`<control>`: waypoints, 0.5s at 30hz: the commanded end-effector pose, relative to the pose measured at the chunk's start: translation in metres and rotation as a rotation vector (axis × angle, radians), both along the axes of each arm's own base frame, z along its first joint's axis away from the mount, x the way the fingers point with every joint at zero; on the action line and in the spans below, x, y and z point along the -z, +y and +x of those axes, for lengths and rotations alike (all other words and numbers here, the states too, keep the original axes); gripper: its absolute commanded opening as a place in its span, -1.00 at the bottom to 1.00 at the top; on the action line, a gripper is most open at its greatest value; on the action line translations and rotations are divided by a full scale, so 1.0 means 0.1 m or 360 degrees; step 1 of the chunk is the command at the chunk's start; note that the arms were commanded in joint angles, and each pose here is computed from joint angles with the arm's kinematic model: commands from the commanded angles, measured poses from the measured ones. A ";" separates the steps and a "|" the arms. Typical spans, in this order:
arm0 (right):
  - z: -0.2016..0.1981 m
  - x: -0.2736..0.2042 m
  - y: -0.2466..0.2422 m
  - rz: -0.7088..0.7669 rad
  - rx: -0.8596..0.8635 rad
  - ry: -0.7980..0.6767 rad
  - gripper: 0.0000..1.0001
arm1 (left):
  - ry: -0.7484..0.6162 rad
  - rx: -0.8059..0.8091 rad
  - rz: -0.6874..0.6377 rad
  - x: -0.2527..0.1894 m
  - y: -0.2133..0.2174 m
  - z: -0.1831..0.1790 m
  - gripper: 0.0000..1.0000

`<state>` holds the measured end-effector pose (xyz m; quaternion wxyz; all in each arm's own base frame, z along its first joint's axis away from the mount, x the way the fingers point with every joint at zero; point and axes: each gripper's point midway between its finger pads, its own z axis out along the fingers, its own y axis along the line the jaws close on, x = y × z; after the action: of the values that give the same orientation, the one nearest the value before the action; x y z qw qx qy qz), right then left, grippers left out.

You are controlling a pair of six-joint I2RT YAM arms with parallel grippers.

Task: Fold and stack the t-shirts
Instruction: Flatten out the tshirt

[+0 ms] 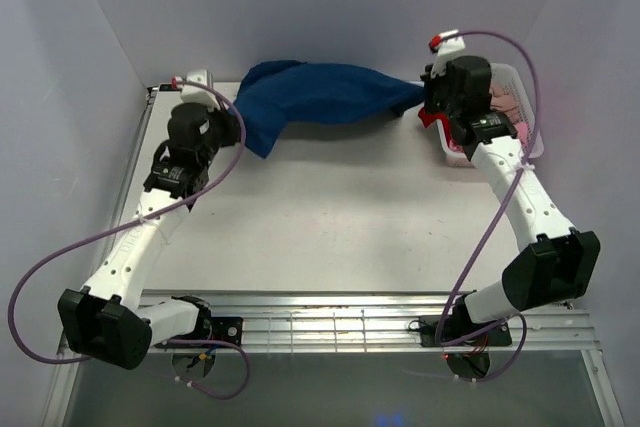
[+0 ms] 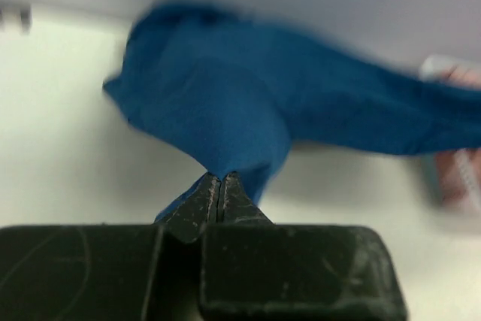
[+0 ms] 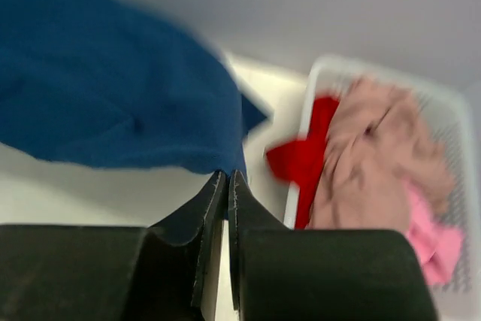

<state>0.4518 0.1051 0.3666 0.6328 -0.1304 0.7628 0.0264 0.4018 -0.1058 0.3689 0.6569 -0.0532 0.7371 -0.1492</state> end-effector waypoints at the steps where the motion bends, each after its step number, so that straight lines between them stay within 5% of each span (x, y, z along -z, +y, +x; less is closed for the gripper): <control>1: -0.13 0.87 0.03 -0.0105 -0.0055 0.0319 -0.85 | 0.0333 -0.0059 -0.0138 0.80 0.08 -0.39 -1.00; 5: -0.52 1.70 0.00 -0.0147 -0.0049 0.0661 -0.85 | 0.0859 -0.0066 -0.0176 1.80 0.08 -0.89 -1.00; 15: -1.51 2.19 -0.30 -0.0411 0.0144 0.1253 -0.85 | 0.1403 0.0022 -0.0103 2.33 0.09 -1.64 -1.00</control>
<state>0.3274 0.0921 0.1421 0.3139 -0.1685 0.9344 -0.0080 0.2666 -0.0958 0.1384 0.3172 -0.1298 0.9306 -0.1284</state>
